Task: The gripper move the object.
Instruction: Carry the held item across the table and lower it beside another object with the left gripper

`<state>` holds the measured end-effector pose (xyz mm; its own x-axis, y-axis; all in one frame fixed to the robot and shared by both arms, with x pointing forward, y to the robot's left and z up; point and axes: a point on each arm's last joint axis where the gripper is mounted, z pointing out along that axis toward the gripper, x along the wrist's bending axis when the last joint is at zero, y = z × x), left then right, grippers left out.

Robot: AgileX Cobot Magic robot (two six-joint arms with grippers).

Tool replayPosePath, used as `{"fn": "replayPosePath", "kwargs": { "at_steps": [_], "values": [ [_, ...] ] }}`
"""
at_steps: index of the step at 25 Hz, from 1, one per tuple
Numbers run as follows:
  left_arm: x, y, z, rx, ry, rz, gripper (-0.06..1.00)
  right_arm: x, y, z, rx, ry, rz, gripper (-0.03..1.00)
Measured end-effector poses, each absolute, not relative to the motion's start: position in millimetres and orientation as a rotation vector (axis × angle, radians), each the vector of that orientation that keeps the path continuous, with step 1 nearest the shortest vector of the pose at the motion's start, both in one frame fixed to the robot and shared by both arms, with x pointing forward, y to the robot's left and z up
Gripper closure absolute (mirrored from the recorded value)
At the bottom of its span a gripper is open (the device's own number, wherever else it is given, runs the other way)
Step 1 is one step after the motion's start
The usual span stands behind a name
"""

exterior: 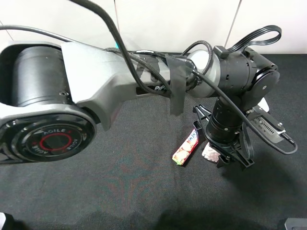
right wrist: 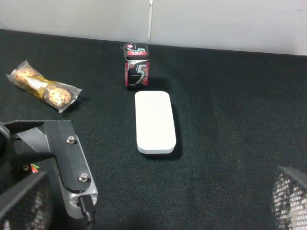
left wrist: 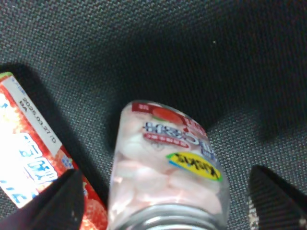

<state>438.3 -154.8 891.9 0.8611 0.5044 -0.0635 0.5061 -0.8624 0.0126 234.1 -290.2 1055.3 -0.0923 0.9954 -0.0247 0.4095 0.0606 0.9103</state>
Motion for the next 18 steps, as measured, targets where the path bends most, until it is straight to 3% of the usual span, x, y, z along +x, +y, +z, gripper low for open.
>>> {"fn": "replayPosePath", "kwargs": {
  "at_steps": [18],
  "values": [
    [439.3, -158.1, 906.7, 2.996, 0.81, -0.096, 0.18, 234.1, -290.2, 1055.3, 1.438, 1.603, 1.008, 0.27]
  ]
}}
